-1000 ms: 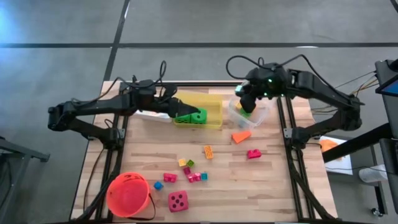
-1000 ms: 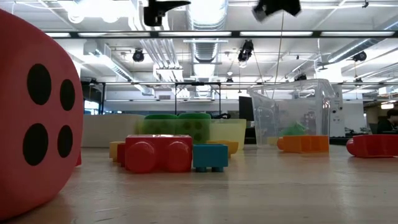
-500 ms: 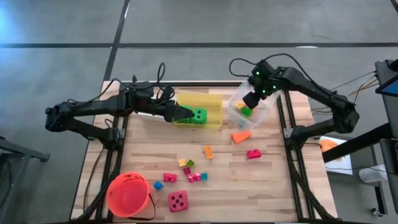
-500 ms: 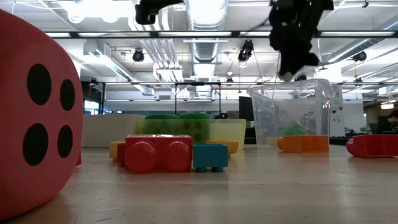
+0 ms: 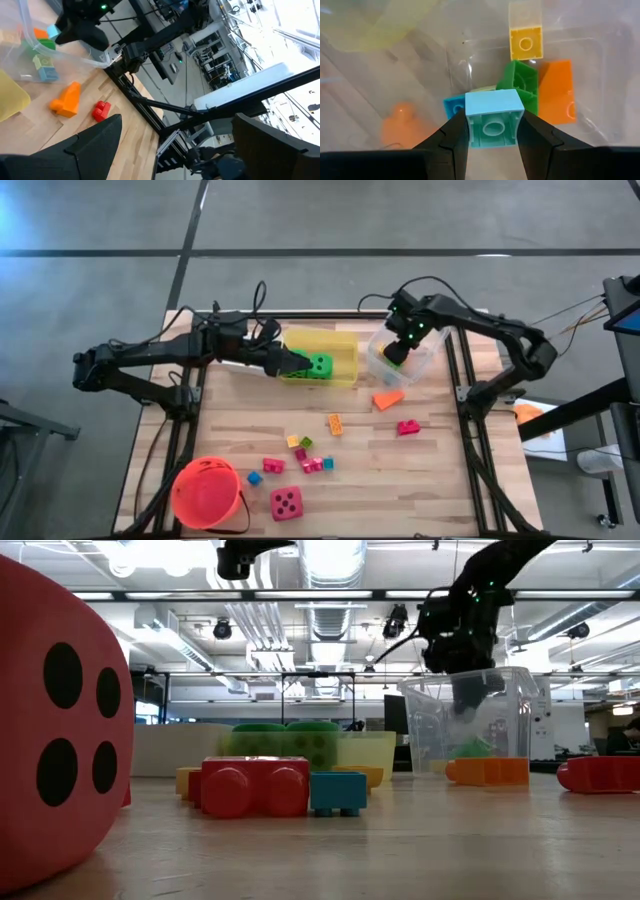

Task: Pick & Place Toys
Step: Put the light blue game piece into the transparent bin

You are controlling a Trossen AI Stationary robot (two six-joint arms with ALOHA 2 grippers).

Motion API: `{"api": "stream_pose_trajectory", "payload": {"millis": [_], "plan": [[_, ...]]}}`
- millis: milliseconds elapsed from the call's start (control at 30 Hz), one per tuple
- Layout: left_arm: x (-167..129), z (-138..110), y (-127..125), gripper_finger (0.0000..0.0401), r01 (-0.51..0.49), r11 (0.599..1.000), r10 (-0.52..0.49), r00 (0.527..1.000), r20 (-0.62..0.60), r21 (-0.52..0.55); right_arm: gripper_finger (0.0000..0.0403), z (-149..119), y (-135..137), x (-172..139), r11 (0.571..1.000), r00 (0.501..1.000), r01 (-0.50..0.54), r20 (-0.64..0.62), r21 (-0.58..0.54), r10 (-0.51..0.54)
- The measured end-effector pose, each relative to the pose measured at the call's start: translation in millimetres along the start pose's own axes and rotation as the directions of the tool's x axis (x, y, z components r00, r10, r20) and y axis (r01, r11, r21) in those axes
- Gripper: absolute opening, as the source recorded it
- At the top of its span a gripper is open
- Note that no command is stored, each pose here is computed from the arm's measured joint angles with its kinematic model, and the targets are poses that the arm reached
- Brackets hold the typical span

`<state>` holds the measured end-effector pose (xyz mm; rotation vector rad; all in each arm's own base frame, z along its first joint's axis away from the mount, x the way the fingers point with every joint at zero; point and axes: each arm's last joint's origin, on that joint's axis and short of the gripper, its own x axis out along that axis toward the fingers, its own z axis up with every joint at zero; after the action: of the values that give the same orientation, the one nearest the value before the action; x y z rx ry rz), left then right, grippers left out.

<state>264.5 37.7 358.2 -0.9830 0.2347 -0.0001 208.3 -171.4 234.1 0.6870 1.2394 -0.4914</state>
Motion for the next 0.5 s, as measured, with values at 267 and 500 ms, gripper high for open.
{"api": "stream_pose_trajectory", "payload": {"millis": [267, 500], "plan": [[1.0, -3.4, -2.2, 0.0364, 0.007, 1.000, -0.007, 1.000, -0.014, 0.006, 0.0125, -10.4, -8.1, 35.0, 0.999, 0.998, 0.010, -0.066, 0.052, -0.007], [1.0, -3.5, -2.0, 0.0364, 0.005, 1.000, -0.005, 1.000, -0.014, 0.005, 0.0125, -15.8, -11.0, 44.7, 0.997, 0.999, 0.018, -0.033, 0.079, -0.015]]}}
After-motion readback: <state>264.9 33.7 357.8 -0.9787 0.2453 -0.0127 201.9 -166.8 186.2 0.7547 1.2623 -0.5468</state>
